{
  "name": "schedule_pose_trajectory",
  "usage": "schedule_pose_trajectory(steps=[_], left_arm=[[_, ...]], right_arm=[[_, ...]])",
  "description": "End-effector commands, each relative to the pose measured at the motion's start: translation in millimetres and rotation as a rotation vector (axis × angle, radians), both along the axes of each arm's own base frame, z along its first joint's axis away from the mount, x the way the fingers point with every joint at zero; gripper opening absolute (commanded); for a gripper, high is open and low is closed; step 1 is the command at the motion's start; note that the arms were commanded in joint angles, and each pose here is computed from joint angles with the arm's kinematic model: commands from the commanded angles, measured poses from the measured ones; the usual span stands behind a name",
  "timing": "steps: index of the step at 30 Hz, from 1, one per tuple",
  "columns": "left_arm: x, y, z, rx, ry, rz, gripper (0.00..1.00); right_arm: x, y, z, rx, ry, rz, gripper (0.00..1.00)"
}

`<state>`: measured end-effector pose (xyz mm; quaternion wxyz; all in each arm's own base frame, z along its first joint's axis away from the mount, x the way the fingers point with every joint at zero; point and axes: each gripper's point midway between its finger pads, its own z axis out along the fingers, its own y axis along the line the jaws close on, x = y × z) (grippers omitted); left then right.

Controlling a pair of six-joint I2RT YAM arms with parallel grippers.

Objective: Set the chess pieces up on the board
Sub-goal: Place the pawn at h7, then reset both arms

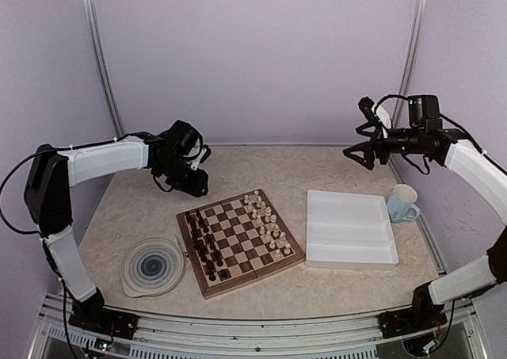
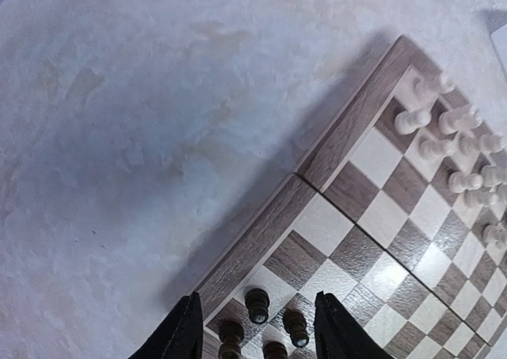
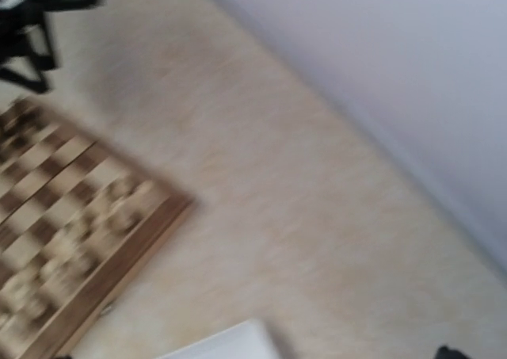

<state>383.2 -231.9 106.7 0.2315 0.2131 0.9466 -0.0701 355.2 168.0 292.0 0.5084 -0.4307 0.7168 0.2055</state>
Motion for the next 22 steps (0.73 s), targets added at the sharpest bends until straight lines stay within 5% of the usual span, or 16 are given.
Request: schedule_pose_trajectory(steps=[1, 7, 11, 12, 14, 22], left_arm=[[19.3, 0.1, 93.2, -0.082, -0.224, 0.015, 0.49], [33.8, 23.3, 169.5, -0.128, -0.435, 0.09, 0.51], [40.7, 49.3, 211.6, -0.24, -0.583, 0.19, 0.56], [39.1, 53.3, 221.5, -0.279, -0.616, 0.196, 0.59], [31.5, 54.1, 235.7, -0.358, -0.658, 0.168, 0.96], [16.2, 54.7, 238.1, -0.433, -0.716, 0.131, 0.99]], right_arm=[[27.9, -18.5, 23.0, -0.002, -0.003, -0.171, 0.99], [60.8, -60.7, 75.9, 0.058, -0.109, -0.502, 0.99], [61.4, -70.7, 98.0, 0.099, -0.151, -0.573, 0.99], [60.5, -72.4, 100.0, 0.112, -0.155, -0.586, 0.99], [57.7, -74.0, 100.8, 0.126, -0.16, -0.594, 0.99], [51.2, -72.7, 93.8, 0.111, -0.17, -0.574, 0.99]])
